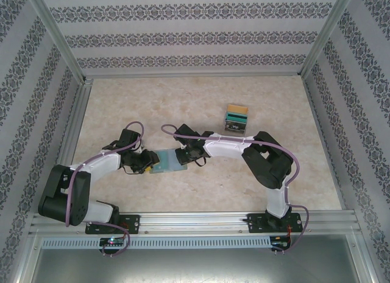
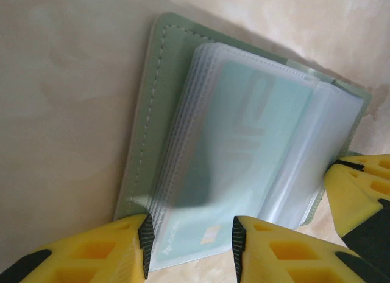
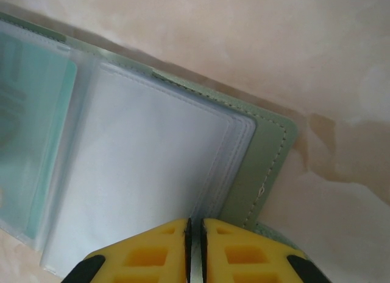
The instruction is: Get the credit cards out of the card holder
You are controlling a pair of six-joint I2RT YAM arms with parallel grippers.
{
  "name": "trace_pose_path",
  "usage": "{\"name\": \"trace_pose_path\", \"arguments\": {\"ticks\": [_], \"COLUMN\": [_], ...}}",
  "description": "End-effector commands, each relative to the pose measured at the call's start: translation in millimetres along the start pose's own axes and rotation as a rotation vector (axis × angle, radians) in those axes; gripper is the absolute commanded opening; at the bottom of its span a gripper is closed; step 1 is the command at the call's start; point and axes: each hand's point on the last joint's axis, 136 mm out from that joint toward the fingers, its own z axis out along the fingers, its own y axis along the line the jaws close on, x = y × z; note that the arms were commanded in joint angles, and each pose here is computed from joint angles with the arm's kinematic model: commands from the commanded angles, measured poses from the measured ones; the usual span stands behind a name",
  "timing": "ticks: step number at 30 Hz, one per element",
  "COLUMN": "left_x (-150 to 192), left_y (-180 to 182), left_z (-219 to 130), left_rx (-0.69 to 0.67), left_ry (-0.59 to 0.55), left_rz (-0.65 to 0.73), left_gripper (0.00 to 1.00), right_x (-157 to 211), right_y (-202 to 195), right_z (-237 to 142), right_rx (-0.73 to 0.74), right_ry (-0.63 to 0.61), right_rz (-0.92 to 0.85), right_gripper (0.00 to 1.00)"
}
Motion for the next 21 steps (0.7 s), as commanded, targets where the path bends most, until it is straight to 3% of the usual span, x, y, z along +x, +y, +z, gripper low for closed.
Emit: {"name": "trace_pose_path", "arguments": {"ticks": [1,13,21], "left_x": [-10.7,-6.7,-6.2], "left_y": [-17.6,-41.4,-53.6], "left_z": [-0.6,-2.8,-7.9], "left_rx": [0.071,0.190,0.254], "left_ry": [-0.020,-0.003,-0.007], "left_rz": [0.045,0.076,0.088], "left_gripper": [0.42,0.52,0.53], "right_x": [13.0,14.1,15.4], "right_y": [-0.2,2.8,2.9], "right_z": [6.9,10.0,11.9], "right_rx": [0.011,0.009,0.011], "right_ry": [0.046,0.058,0.065], "right_rz": [0.012,0.011,0.011], "right_gripper": [0.16,0.17,0.17]}}
